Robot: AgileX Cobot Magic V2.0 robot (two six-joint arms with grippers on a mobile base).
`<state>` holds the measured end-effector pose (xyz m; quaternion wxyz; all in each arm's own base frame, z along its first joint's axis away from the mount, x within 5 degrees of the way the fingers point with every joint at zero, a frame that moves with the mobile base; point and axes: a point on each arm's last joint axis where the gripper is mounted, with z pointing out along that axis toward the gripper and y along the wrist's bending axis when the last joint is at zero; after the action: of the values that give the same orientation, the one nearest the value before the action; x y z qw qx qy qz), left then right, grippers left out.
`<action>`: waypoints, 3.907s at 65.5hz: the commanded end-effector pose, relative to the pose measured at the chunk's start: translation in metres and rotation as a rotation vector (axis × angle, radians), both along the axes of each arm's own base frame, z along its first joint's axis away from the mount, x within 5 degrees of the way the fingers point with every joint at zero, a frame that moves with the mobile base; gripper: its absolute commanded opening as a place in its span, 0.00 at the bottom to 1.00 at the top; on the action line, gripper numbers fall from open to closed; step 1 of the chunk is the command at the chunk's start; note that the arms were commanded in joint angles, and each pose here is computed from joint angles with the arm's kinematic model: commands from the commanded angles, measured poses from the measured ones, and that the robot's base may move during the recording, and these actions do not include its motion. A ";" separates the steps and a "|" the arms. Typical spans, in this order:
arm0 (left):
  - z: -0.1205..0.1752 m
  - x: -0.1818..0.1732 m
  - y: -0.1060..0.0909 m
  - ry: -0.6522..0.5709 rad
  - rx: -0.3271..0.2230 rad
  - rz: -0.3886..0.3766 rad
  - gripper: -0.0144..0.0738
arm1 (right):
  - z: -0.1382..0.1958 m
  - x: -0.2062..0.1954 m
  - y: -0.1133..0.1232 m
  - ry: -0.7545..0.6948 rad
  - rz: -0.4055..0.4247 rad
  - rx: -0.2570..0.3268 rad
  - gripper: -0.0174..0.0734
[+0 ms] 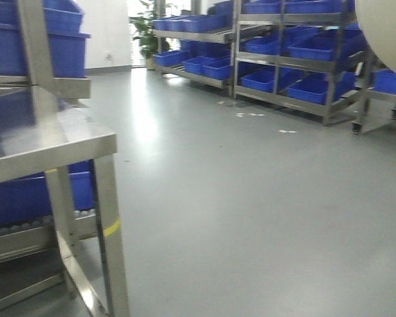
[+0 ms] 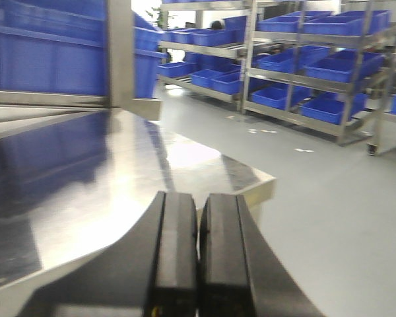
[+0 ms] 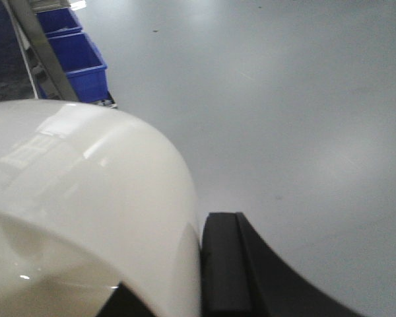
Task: Move white bin to right shelf second layer
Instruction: 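Drive forward past the blue crate carts holding the bin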
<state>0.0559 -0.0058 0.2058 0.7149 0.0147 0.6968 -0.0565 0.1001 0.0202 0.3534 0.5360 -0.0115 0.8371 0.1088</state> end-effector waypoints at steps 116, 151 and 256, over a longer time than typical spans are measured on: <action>-0.005 0.001 0.000 -0.050 -0.025 0.000 0.26 | 0.016 0.003 -0.001 -0.110 -0.014 0.021 0.25; -0.005 0.001 0.000 -0.050 -0.025 0.000 0.26 | 0.016 0.003 -0.001 -0.110 -0.014 0.021 0.25; -0.005 0.001 0.000 -0.050 -0.025 0.000 0.26 | 0.016 0.003 -0.001 -0.110 -0.014 0.021 0.25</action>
<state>0.0559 -0.0058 0.2058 0.7149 0.0147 0.6968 -0.0565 0.1001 0.0200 0.3534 0.5360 -0.0108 0.8371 0.1084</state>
